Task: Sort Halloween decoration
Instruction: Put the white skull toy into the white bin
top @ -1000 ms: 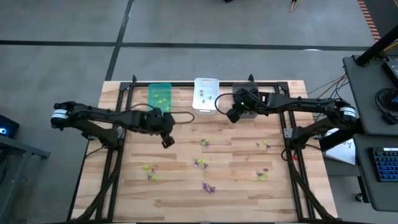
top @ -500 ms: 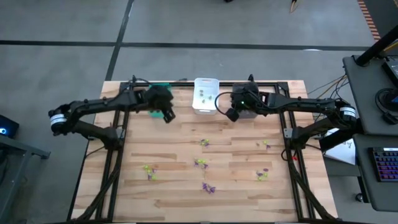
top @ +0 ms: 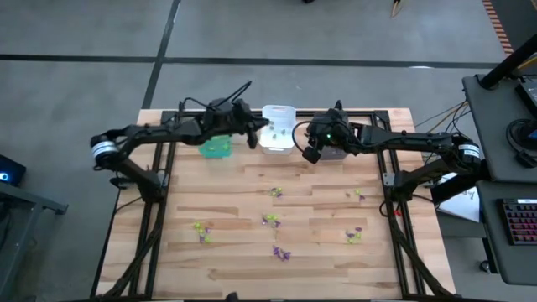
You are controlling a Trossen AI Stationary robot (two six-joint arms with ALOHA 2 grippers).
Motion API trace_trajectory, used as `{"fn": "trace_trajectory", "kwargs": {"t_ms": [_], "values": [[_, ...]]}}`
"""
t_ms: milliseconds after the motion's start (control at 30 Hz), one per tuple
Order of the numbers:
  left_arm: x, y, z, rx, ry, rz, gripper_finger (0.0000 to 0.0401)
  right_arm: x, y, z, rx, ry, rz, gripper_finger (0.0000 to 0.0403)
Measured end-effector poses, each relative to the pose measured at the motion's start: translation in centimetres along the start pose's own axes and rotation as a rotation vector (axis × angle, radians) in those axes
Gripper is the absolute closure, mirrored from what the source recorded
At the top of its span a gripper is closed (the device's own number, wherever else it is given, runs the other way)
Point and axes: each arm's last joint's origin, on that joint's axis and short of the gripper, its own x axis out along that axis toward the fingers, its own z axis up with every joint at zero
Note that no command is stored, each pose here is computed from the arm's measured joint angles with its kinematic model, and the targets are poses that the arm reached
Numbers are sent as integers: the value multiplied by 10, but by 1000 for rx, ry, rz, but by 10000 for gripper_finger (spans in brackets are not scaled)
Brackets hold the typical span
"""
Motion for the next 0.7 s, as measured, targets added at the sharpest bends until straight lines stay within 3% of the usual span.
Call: {"fn": "trace_trajectory", "kwargs": {"t_ms": [333, 467, 700], "values": [[56, 21, -15, -45, 156, 103, 401, -1, 1, -1, 42, 8, 32, 307], [69, 27, -23, -43, 243, 164, 401, 0, 1, -4, 57, 17, 33, 307], [82, 29, -32, -51, 309, 174, 401, 4, 3, -12, 76, 42, 32, 307]]}}
